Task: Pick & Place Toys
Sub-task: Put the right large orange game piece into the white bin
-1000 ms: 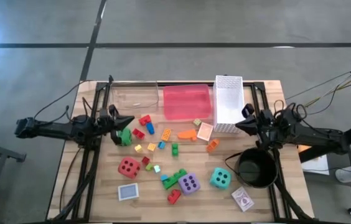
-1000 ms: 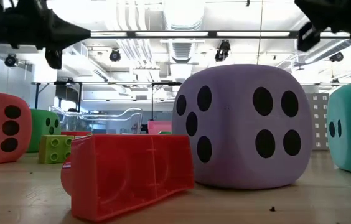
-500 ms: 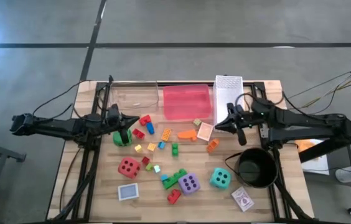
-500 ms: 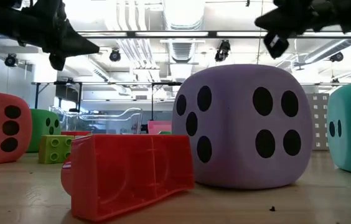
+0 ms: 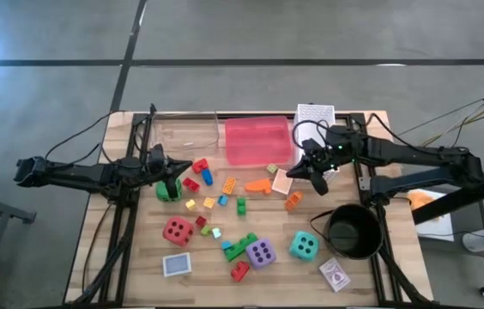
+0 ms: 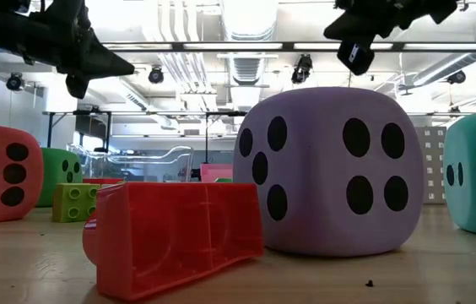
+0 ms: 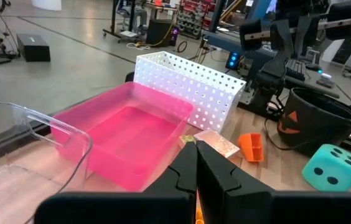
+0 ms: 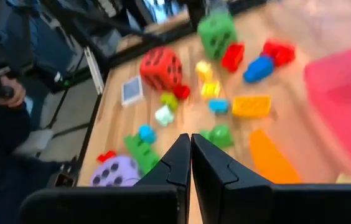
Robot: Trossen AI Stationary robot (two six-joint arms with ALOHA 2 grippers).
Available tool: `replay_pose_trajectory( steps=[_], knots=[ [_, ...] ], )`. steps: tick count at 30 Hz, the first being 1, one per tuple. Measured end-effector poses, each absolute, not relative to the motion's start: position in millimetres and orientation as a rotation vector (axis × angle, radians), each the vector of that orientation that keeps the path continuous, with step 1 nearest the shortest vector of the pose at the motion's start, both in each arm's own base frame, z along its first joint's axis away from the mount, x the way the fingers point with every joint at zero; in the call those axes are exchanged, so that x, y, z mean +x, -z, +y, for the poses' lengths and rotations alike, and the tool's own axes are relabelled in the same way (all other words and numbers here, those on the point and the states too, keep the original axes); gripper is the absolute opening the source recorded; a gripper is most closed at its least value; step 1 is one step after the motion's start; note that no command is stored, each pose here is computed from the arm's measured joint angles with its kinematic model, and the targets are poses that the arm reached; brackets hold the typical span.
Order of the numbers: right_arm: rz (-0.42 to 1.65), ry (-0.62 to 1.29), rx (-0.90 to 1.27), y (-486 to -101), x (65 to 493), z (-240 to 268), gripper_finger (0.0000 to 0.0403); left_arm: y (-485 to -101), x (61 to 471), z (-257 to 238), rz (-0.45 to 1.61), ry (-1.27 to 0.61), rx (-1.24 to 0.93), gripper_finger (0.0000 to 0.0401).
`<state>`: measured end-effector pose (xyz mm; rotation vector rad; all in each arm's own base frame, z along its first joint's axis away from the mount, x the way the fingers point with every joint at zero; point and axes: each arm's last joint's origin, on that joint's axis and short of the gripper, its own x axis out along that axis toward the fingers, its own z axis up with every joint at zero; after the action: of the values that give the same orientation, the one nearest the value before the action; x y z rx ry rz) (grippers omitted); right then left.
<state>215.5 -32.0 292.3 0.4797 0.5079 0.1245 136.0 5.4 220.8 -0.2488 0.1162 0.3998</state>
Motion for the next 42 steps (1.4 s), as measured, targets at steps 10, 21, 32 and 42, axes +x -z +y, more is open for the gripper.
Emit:
replay_pose_trajectory(
  steps=[10,21,32,42],
  knots=[
    [0.565,-0.362,0.610,-296,257,-33,0.0011,-221,136,5,0.117,-0.400,-0.248,0.0004],
    [0.722,-0.139,0.525,-315,286,-41,0.0011,-220,136,5,0.118,-0.400,-0.249,0.0004],
    [0.881,-0.053,0.598,-298,297,-30,0.0102,-220,136,5,0.113,-0.401,-0.275,0.0004],
    [0.888,0.053,0.577,-291,297,-25,0.0152,-220,136,5,0.113,-0.401,-0.275,0.0004]
  ],
)
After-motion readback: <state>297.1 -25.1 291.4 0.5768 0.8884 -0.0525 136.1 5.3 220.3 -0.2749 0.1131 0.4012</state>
